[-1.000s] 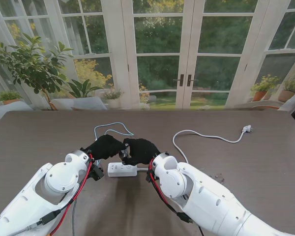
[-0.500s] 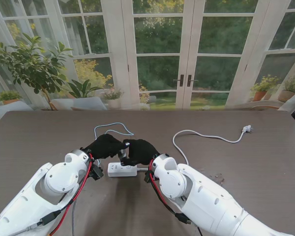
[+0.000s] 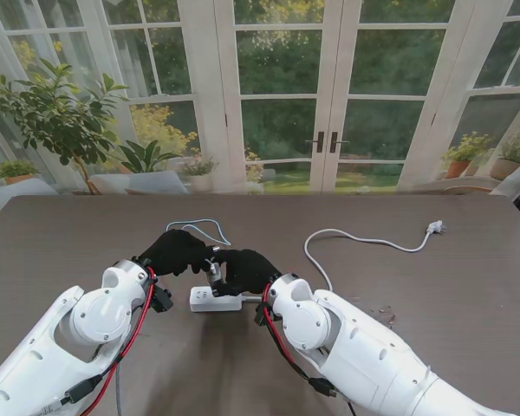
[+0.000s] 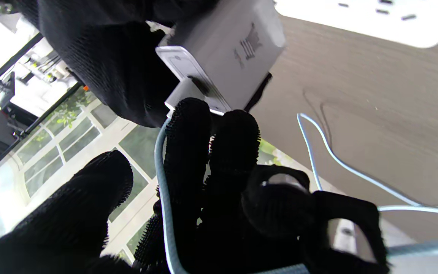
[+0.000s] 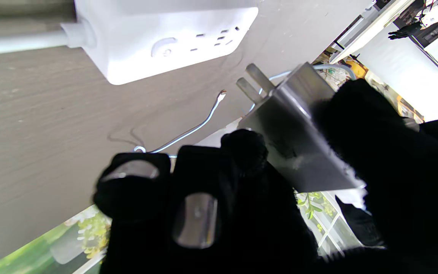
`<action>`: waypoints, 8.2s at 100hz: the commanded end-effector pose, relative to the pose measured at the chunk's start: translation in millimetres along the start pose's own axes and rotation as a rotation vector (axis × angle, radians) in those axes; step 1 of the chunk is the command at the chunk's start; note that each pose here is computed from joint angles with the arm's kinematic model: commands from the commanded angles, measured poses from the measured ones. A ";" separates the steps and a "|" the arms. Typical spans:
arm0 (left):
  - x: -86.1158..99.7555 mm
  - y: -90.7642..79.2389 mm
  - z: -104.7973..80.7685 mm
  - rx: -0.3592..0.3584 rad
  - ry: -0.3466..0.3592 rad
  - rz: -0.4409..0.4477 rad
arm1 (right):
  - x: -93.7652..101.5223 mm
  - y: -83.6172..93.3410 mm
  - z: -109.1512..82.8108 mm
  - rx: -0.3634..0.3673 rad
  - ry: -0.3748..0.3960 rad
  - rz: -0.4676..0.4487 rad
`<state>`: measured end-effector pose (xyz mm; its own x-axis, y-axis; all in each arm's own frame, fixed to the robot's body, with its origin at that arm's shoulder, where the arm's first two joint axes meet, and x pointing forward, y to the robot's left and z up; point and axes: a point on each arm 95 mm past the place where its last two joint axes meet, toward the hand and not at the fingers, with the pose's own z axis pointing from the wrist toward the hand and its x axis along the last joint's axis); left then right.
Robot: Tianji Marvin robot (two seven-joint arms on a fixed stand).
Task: Set up the charging station
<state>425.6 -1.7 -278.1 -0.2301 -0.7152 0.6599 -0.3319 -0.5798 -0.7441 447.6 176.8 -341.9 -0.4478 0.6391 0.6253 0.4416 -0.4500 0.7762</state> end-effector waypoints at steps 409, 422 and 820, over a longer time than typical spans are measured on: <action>-87.5 47.6 9.9 -0.158 0.050 0.532 | -12.8 3.9 12.6 -0.024 -0.081 0.105; -87.3 48.9 13.6 -0.158 0.057 0.542 | -12.6 2.8 11.8 -0.024 -0.081 0.111; -96.3 58.0 15.1 -0.318 0.104 0.638 | -36.5 -44.3 14.1 -0.031 0.026 -0.165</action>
<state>447.7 23.1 -374.2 -0.5552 -0.8225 0.1234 -0.3083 0.0658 -0.9490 461.0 183.6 -392.7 -0.5349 0.6846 0.4952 0.3151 -0.3822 0.8687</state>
